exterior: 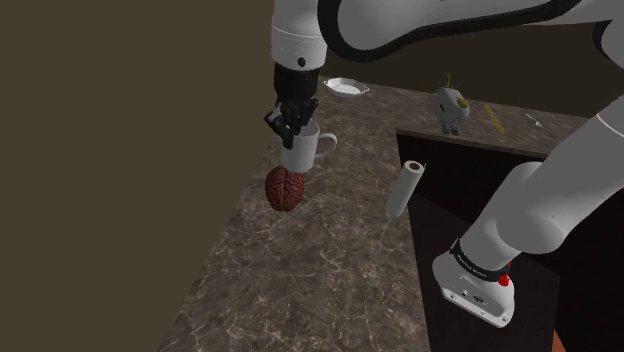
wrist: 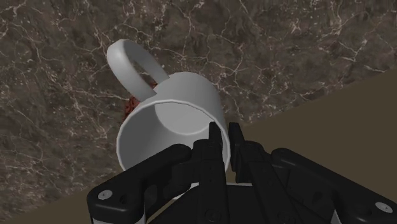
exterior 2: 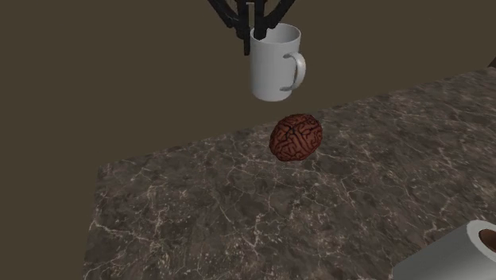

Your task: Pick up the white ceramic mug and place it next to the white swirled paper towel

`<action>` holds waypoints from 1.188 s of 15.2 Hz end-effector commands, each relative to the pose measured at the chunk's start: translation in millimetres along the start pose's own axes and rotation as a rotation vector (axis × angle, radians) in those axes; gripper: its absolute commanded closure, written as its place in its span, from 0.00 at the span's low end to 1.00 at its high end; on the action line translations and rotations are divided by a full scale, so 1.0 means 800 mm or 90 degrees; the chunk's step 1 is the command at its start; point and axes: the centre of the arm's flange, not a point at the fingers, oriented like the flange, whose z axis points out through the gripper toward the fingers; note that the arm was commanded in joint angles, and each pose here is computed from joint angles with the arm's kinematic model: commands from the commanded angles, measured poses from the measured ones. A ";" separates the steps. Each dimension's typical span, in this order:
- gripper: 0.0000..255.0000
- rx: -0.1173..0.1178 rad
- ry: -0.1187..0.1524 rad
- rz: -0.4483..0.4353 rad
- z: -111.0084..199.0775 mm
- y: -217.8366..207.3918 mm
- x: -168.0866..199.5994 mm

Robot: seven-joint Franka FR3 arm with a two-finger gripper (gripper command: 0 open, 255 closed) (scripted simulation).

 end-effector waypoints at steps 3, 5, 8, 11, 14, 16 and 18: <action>1.00 0.001 0.000 -0.001 0.000 0.065 -0.013; 1.00 0.001 0.000 -0.001 0.000 0.097 -0.018; 1.00 0.001 0.000 -0.001 0.000 0.146 -0.027; 1.00 0.001 0.000 -0.001 0.000 0.195 -0.035; 1.00 0.001 0.000 -0.001 0.000 0.244 -0.043; 1.00 0.001 0.000 -0.001 0.000 0.276 -0.049; 1.00 0.001 0.000 -0.001 0.000 0.309 -0.054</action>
